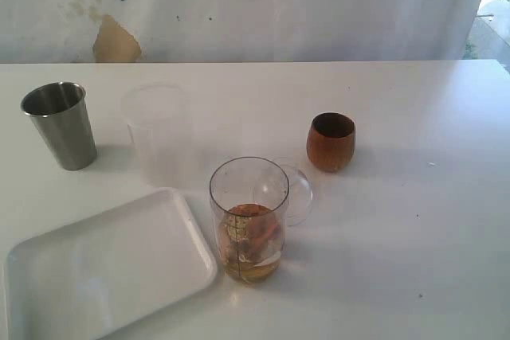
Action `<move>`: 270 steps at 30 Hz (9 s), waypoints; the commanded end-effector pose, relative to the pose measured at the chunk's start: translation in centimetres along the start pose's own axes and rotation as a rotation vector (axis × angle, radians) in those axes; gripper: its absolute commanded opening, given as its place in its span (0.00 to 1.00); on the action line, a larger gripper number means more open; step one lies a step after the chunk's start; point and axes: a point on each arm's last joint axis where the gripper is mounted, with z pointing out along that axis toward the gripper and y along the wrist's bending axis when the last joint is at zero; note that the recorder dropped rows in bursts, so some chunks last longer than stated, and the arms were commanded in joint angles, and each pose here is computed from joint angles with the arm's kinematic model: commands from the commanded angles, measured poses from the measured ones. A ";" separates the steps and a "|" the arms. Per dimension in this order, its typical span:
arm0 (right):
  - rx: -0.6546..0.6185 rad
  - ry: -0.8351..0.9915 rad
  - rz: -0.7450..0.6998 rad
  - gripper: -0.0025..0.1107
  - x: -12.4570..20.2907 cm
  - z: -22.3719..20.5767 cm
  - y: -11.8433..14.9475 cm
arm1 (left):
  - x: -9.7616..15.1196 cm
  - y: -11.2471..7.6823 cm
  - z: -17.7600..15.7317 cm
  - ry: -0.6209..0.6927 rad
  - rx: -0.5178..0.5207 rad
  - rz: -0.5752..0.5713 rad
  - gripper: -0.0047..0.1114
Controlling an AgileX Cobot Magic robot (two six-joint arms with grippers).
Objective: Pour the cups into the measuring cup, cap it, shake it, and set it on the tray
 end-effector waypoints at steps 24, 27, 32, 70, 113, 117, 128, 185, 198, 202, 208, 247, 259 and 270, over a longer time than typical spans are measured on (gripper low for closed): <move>0.004 -0.004 -0.005 0.02 0.0 0.0 0.0 | 0.8 0.6 0.0 0.093 -0.018 0.808 0.04; 0.004 -0.004 -0.005 0.02 0.0 0.0 0.0 | 0.8 0.6 0.0 0.093 -0.018 0.808 0.04; 0.004 -0.004 -0.005 0.02 0.0 0.0 0.0 | 0.7 0.5 0.0 0.088 -0.017 0.808 0.04; 0.004 -0.818 0.019 0.02 -6.6 -2.9 -0.1 | 0.5 0.4 0.0 0.060 -0.011 0.810 0.04; -0.611 0.493 0.000 0.53 -15.6 17.0 9.5 | 0.5 0.4 0.0 0.060 -0.011 0.810 0.04; -0.630 0.523 -0.021 0.53 -15.0 19.1 11.4 | 0.5 0.4 0.0 0.060 -0.011 0.810 0.04; -0.614 0.633 -0.049 0.57 -13.7 24.2 13.6 | 0.5 0.4 0.0 0.060 -0.011 0.810 0.04; -0.536 0.948 0.012 0.49 -11.4 29.5 11.9 | 0.5 0.4 0.0 0.060 -0.011 0.810 0.04; -0.497 0.976 0.031 0.49 -10.3 30.2 12.0 | 0.5 0.4 0.0 0.060 -0.011 0.810 0.04; -0.499 0.958 0.031 0.49 -11.0 29.9 11.9 | 0.5 0.4 0.0 0.060 -0.011 0.810 0.04; -0.514 0.907 0.100 0.49 -12.2 29.6 12.1 | 0.5 0.4 0.0 0.060 -0.011 0.810 0.04; -0.531 0.975 0.113 0.49 -10.7 30.5 13.5 | 0.5 0.4 0.0 0.060 -0.011 0.810 0.04; -0.445 1.146 -0.034 0.49 -9.1 30.0 12.3 | 0.5 0.4 0.0 0.060 -0.011 0.810 0.04; -0.314 1.147 -0.139 0.49 -11.7 28.1 10.1 | 0.5 0.4 0.0 0.059 -0.011 0.812 0.04</move>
